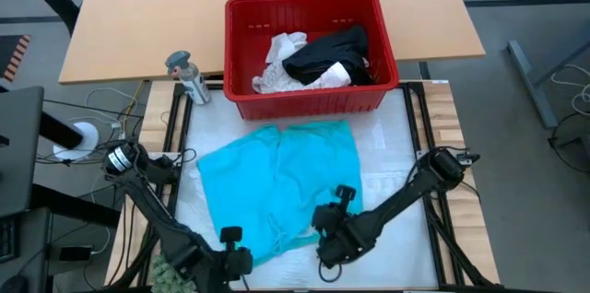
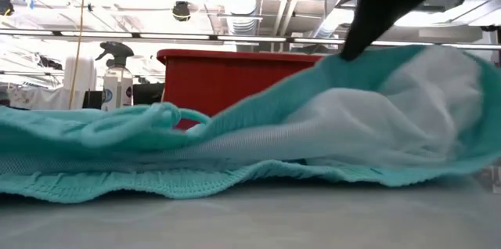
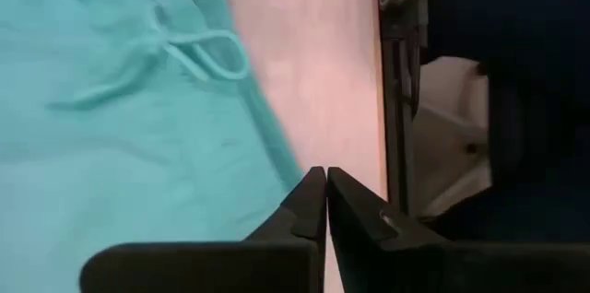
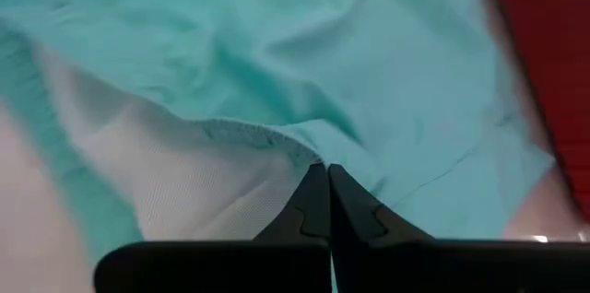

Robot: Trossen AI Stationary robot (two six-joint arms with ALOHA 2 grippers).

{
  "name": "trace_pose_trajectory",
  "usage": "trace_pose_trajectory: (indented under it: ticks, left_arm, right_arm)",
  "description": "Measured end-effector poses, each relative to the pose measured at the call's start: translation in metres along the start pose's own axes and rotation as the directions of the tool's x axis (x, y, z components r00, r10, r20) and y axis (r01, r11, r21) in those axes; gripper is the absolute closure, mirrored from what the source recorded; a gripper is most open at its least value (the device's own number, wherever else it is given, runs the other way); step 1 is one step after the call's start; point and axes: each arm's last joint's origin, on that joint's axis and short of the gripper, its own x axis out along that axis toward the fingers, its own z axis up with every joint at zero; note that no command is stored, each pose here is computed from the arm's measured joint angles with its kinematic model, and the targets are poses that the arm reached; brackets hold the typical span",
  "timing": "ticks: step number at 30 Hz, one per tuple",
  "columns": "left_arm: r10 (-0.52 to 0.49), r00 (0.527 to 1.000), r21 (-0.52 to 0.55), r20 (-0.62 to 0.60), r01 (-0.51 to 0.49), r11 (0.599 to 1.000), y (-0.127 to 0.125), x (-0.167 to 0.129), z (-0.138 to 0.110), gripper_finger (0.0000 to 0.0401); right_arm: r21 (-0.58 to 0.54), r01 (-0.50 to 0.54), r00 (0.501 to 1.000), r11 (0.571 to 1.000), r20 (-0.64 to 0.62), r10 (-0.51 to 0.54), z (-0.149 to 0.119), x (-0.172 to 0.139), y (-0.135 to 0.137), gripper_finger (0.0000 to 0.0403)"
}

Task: Fold laundry
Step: Fold the light blue shorts

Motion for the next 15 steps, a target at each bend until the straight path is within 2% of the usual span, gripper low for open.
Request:
trace_pose_trajectory:
  ticks: [2,5,15]
  left_arm:
    - [0.036,0.999,-0.01,0.04,-0.035,0.999,-0.002,-0.01,0.005,0.0401]
    - [0.07,0.995,-0.04,0.076,-0.067,0.997,-0.002,-0.011,0.007,0.0401]
    - [0.16,0.987,-0.159,-0.014,-0.16,0.974,-0.007,0.033,-0.008,0.0401]
  right_arm:
    - [0.017,0.022,1.0,1.0,0.001,-0.022,0.005,0.006,-0.005,0.0387]
    - [0.051,0.076,0.997,0.996,0.025,-0.077,0.012,0.013,-0.014,0.0387]
    - [0.186,0.204,0.974,0.961,0.06,-0.218,0.031,0.026,-0.041,0.0387]
